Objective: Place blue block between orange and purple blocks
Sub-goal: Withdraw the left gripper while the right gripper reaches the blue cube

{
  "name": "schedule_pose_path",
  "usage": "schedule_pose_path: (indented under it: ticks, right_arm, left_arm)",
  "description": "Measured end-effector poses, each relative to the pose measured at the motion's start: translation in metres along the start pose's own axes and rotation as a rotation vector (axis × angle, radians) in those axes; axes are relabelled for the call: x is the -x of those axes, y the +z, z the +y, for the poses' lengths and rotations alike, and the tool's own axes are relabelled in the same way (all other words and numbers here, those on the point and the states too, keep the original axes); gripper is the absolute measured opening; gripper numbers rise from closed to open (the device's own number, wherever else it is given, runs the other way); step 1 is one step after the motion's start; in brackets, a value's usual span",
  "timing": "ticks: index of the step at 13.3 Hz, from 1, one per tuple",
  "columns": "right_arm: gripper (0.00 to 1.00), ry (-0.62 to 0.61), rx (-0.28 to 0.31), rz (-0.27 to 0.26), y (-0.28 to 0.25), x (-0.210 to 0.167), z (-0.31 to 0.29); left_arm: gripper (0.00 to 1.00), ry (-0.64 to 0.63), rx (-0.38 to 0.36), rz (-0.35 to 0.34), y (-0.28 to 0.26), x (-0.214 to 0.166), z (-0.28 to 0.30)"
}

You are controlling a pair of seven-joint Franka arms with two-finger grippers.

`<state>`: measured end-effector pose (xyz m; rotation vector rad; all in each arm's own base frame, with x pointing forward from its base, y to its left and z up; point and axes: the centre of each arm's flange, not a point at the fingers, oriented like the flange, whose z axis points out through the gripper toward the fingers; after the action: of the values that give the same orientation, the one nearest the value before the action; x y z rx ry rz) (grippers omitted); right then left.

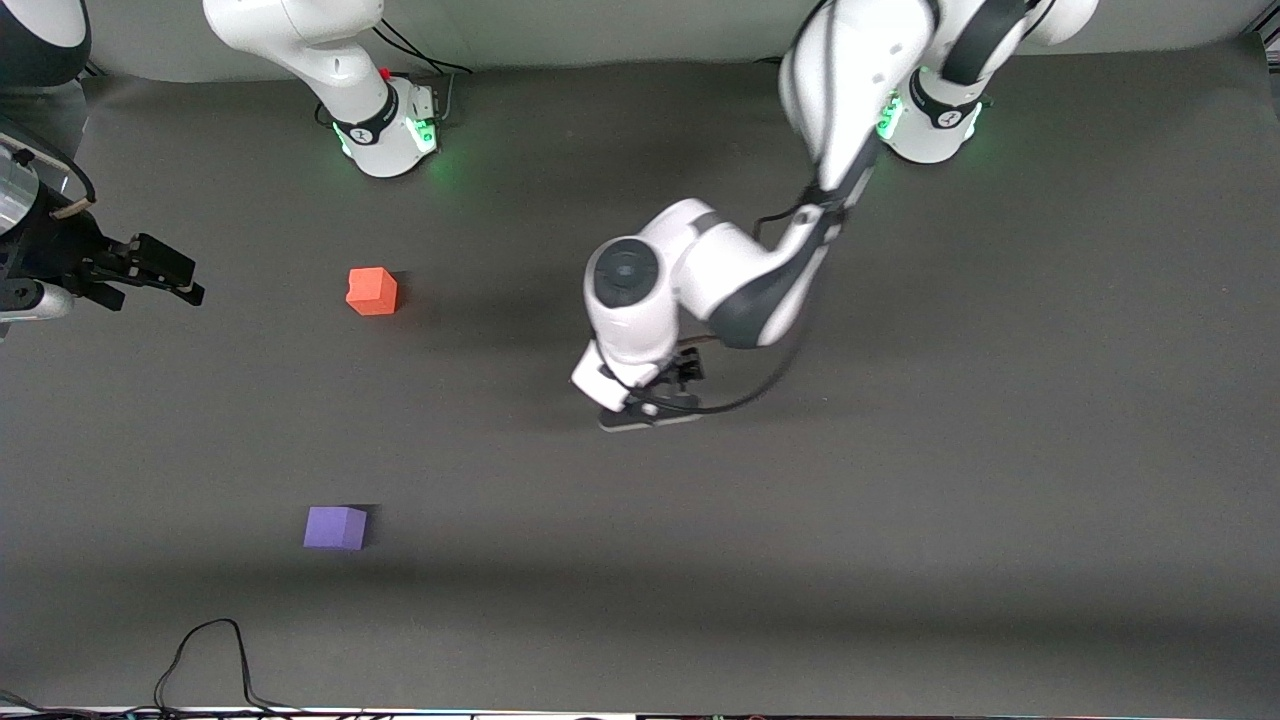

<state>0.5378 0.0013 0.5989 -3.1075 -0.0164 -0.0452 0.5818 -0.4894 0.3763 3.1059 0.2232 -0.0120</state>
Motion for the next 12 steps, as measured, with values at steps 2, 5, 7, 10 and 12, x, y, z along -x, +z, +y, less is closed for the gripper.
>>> schedule_pose_path:
  ticks: [2,5,7,10,12]
  right_arm:
    - [1.0,-0.025,0.002,-0.012,0.006,-0.003,-0.014]
    - [1.0,-0.076,0.012,-0.073,0.035,-0.011,-0.045]
    - [1.0,-0.113,0.015,-0.124,0.046,-0.008,-0.066]
    - [1.0,-0.23,-0.015,-0.147,0.057,0.003,-0.144]
    - [1.0,-0.208,-0.062,-0.133,0.072,0.008,-0.205]
  left_arm:
    - [1.0,0.007,0.032,-0.038,-0.075,-0.045,-0.075]
    - [1.0,0.017,0.02,-0.073,-0.127,-0.1,-0.219]
    - [1.0,0.044,-0.001,-0.077,-0.139,-0.119,-0.308]
    - [1.0,0.106,-0.023,-0.056,-0.166,-0.121,-0.399]
    - [1.0,0.143,-0.018,-0.041,-0.184,-0.117,-0.441]
